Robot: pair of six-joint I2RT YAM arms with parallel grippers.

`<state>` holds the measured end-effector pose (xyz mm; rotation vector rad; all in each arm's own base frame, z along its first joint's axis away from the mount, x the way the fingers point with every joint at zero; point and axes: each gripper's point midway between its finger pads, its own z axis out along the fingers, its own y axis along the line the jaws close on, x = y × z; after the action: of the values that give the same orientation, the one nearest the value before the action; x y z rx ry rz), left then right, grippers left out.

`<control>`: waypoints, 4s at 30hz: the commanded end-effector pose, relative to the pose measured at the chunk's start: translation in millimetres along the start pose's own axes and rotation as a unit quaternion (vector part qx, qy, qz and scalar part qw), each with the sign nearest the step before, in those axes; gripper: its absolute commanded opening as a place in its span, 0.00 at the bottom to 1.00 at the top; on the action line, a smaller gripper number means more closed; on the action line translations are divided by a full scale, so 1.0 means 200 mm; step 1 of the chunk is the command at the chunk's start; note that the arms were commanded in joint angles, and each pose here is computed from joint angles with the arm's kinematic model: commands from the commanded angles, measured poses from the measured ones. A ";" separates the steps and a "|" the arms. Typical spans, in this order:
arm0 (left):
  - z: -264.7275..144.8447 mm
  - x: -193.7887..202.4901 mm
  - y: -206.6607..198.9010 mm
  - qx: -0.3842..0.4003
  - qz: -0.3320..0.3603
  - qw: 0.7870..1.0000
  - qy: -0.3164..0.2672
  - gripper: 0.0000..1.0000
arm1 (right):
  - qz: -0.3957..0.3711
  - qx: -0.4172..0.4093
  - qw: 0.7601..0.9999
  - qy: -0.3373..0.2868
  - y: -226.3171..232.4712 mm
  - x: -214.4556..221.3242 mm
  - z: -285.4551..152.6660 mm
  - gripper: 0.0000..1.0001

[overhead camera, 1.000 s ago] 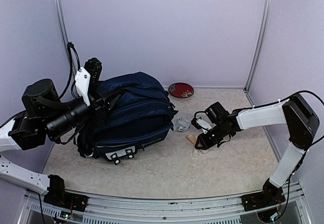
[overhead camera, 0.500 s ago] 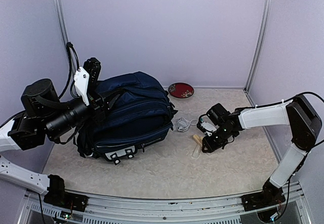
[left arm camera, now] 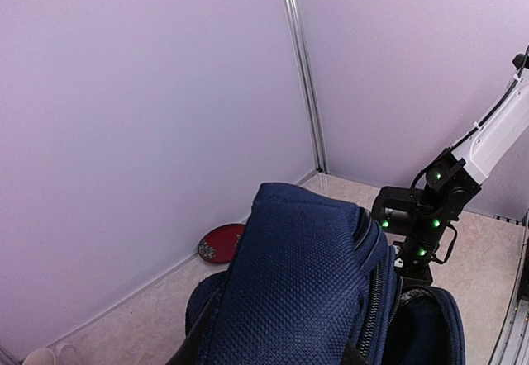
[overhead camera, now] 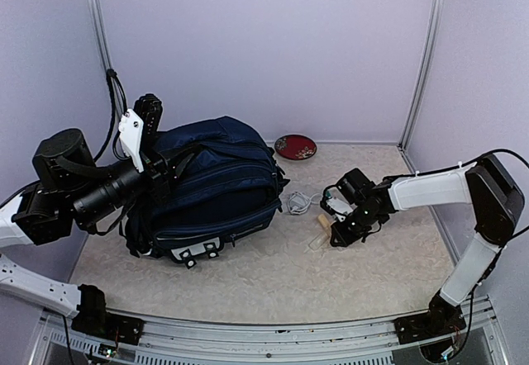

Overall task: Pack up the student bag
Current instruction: Pick up the pen from the center of the board, then place the pen in the upper front pocket of the bag, then adjust the pen at the center of the board.

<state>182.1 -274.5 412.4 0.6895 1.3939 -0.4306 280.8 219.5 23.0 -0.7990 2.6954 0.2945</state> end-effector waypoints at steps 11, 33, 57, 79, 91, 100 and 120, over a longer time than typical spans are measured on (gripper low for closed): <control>-0.06 -0.26 0.10 -0.020 -0.063 0.994 -0.086 0.00 | -0.053 0.010 0.980 -0.194 0.08 -0.37 -0.64 0.02; -0.04 -0.27 0.08 -0.015 -0.067 0.994 -0.084 0.00 | -0.572 -0.206 0.671 -0.424 1.44 -0.62 -1.39 0.17; -0.05 -0.27 0.12 -0.029 -0.063 0.994 -0.083 0.00 | -0.423 -0.186 0.779 -0.423 1.34 -0.74 -1.59 0.47; -0.08 -0.26 0.12 -0.022 -0.063 0.993 -0.093 0.00 | 0.223 0.193 0.936 -0.191 -0.16 -0.27 -0.32 0.91; -0.08 -0.23 0.14 -0.027 -0.061 0.994 -0.090 0.00 | 0.216 0.168 0.951 -0.146 -0.07 -0.29 0.06 0.92; -0.08 -0.25 0.15 -0.028 -0.063 0.993 -0.093 0.00 | 0.221 0.160 0.955 -0.114 -0.08 -0.05 0.02 0.82; -0.10 -0.26 0.16 -0.029 -0.065 0.993 -0.097 0.00 | 0.099 0.074 0.992 -0.033 -0.12 0.05 0.07 0.46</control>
<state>186.2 -267.4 414.1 0.6759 1.3857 -0.4325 300.1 193.2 19.9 -0.3173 2.6214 0.1313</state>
